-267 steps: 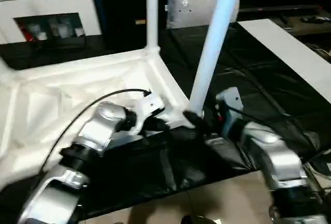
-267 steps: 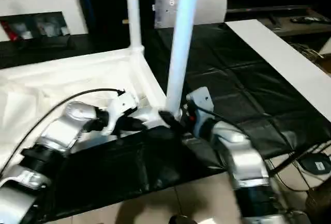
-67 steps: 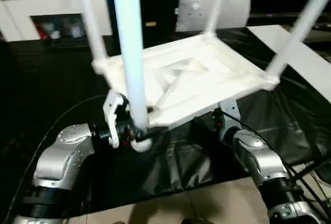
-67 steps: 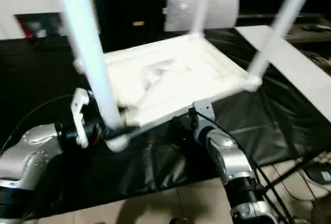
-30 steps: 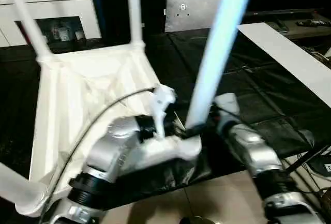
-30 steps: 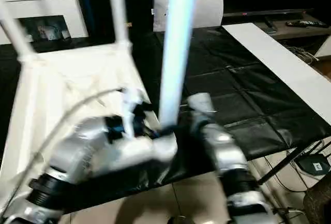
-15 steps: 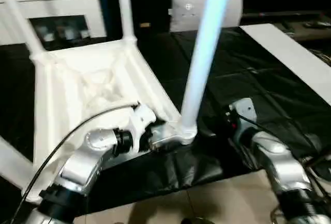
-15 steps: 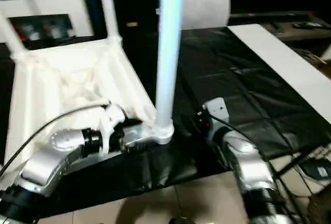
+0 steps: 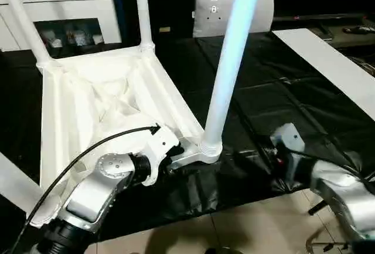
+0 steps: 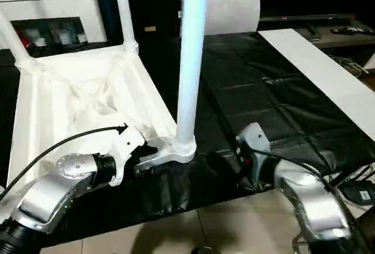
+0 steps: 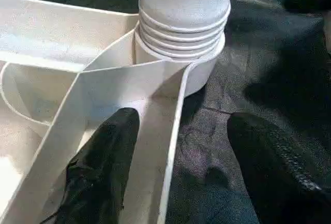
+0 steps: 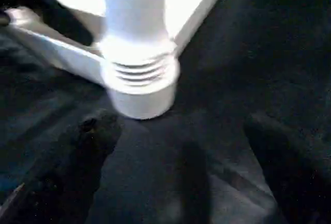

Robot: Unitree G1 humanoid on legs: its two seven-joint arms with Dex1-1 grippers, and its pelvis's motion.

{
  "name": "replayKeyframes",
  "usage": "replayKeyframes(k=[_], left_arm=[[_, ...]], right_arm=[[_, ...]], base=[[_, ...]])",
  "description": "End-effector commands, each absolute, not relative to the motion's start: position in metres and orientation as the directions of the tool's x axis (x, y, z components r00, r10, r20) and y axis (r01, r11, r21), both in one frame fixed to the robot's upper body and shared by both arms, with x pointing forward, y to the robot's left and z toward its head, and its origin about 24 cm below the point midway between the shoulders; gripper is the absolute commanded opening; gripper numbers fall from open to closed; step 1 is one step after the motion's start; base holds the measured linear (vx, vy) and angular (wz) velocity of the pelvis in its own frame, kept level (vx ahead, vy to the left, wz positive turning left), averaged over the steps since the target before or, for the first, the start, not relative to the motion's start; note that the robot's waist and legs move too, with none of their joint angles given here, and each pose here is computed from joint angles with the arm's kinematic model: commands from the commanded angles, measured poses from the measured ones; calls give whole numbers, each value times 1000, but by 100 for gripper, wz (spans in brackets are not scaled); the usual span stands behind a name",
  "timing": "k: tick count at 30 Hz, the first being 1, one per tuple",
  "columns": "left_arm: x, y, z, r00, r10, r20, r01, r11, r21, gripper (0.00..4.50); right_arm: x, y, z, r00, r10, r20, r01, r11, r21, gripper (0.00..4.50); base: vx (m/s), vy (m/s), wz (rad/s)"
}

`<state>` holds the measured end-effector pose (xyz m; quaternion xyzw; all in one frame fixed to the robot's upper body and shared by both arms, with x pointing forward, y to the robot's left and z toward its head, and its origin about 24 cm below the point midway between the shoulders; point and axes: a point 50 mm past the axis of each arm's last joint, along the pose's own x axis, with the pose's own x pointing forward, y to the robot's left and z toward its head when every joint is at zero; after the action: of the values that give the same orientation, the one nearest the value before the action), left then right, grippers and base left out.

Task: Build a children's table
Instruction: Rotate leg to tighten

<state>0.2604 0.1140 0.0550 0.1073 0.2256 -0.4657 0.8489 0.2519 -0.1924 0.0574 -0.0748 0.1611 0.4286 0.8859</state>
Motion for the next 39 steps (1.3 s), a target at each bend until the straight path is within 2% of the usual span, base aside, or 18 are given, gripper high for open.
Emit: replayKeyframes(k=[1, 4, 13, 17, 18, 21, 22, 31, 33, 39], left_arm=[[262, 113, 59, 469, -736, -487, 837, 547, -20, 285], [268, 115, 58, 474, -710, -522, 828, 561, -11, 269], [275, 119, 59, 461, -691, -557, 842, 539, 30, 196], [273, 118, 58, 424, -698, -577, 855, 519, 1, 168], [273, 118, 57, 416, -699, -582, 857, 516, -6, 146], [272, 118, 57, 409, -699, -587, 860, 511, -10, 135], [272, 118, 57, 408, -699, -587, 860, 510, -10, 109], [270, 116, 58, 373, -718, -588, 876, 481, -31, 41], [270, 116, 58, 367, -722, -587, 879, 476, -35, 20], [271, 114, 59, 313, -766, -562, 917, 397, -30, 4]], right_arm=[[248, -190, 63, 546, 762, -348, -811, 584, 8, 450], [246, -191, 71, 508, 789, -345, -841, 542, 1, 450], [247, -193, 72, 490, 795, -359, -851, 525, 0, 450], [247, -193, 74, 489, 795, -358, -852, 524, 3, 450], [247, -194, 74, 489, 795, -360, -851, 525, 2, 450], [248, -194, 74, 490, 794, -361, -851, 526, 0, 450], [248, -194, 74, 490, 793, -361, -851, 526, 0, 450], [250, -194, 75, 496, 792, -357, -848, 530, -3, 450], [253, -193, 78, 503, 795, -340, -847, 532, -9, 450], [268, -190, 83, 503, 816, -286, -850, 527, 7, 450]], base=[[0, 0, 0], [0, 0, 0], [0, 0, 0], [0, 0, 0], [0, 0, 0], [0, 0, 0], [0, 0, 0], [0, 0, 0], [0, 0, 0], [0, 0, 0]])
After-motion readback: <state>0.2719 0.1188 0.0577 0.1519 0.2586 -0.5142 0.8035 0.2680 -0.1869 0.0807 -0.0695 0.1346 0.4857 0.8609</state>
